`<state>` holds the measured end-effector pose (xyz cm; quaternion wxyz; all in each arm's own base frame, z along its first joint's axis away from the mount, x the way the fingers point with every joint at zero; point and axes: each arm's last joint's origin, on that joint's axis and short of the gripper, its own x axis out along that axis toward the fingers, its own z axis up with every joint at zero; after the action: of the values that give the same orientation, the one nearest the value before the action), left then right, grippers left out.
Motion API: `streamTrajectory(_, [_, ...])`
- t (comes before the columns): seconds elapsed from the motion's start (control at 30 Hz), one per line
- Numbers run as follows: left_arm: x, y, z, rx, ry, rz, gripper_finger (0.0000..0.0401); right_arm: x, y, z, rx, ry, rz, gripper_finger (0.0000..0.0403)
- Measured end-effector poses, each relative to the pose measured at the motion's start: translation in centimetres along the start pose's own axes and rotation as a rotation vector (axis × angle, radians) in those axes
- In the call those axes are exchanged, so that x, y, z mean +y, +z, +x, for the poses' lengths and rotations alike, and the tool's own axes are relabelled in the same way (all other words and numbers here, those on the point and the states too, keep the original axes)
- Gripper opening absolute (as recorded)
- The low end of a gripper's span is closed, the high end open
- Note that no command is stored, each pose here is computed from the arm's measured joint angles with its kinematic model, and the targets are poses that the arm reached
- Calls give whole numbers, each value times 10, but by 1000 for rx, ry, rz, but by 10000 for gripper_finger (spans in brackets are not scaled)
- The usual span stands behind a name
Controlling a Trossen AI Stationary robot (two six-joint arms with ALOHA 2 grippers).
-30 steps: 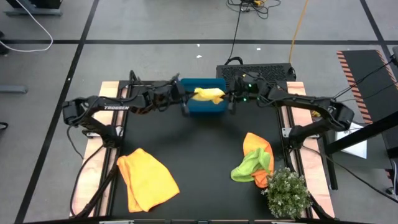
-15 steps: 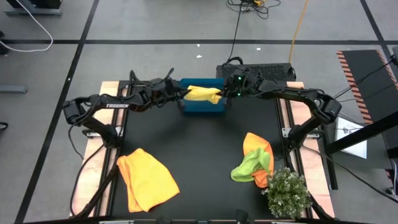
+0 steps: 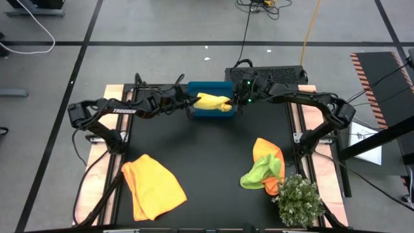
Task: Fold microfiber towels
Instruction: Put the folded yellow microfiber towel into the blue bin
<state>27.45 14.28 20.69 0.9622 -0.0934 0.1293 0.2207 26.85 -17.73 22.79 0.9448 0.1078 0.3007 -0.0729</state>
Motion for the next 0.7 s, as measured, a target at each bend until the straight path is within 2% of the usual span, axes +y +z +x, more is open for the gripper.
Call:
streamTrajectory(0.23, [0,-7,0,69,50,-4,0,-5,-2,2,4,-10,19,0])
streamTrajectory(0.53, [6,-12,-1,124,84,-50,0,-17,-19,27,75,-8,67,0])
streamTrajectory(0.7, [14,-16,2,141,105,-62,0,-26,-23,30,83,-51,96,1])
